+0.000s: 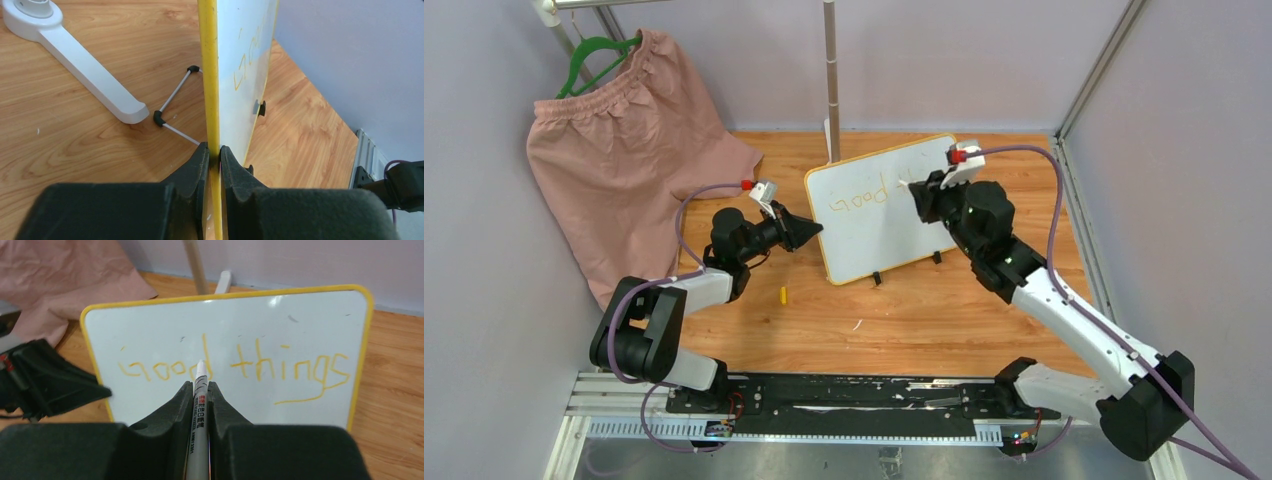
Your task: Write a sentence on the whiteboard
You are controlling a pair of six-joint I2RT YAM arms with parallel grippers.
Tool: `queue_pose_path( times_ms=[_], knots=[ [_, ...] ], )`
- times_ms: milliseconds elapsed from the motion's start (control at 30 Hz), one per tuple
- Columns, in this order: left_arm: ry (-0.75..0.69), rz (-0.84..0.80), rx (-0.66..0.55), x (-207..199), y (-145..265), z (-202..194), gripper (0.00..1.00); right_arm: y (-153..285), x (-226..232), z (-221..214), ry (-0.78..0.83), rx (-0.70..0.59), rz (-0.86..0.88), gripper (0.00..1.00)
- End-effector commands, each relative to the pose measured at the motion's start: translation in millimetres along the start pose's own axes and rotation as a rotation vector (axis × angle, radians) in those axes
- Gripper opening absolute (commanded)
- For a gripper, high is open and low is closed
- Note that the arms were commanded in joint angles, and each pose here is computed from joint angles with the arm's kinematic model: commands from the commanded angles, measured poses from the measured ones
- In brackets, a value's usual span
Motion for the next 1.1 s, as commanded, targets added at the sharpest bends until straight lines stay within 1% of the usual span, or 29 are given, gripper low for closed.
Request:
queue_pose_path(
  times_ms=[0, 133, 233, 400, 633, 800, 1067],
  knots=[
    [-0.065, -0.001, -0.023, -0.9, -3.3, 11.1, 0.06, 14.8, 19.1, -32.7, 0.075, 0.063, 0.101, 0.00],
    [-0.065, 0.004, -0.021, -0.4, -3.2, 10.4, 0.08, 19.9, 32.9, -68.8, 0.100, 0.133, 0.164, 0.00],
    [-0.066, 0.005, -0.021, -0.4, -3.1, 10.7, 0.09, 18.1, 44.6, -97.4, 0.123, 0.190, 0.200, 0.00],
    [-0.069, 0.008, -0.019, -0.6, -2.4, 10.9, 0.08, 10.1, 56.8, -135.5, 0.178, 0.218, 0.192, 0.00],
    [-0.071, 0.009, -0.014, 0.2, -3.1, 10.8, 0.07, 5.5, 81.7, -149.8, 0.217, 0.142, 0.232, 0.00],
    [-0.069, 0.009, -0.014, 0.4, -3.4, 10.9, 0.05, 0.0, 81.9, -154.5, 0.215, 0.133, 0.199, 0.00],
    [-0.063, 0.011, -0.011, 1.0, -3.9, 9.8, 0.03, -2.2, 79.8, -164.2, 0.231, 0.163, 0.169, 0.00]
  ],
)
Point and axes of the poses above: each gripper's point midway between its finger pads, its own y axis back along the fingers, its own x axis along the line the jaws close on, z = x × y, the point moved 7 cm from there along y, back along the fingers, and after that the axes turned 14 degrees about -y, right-handed, at the moved point
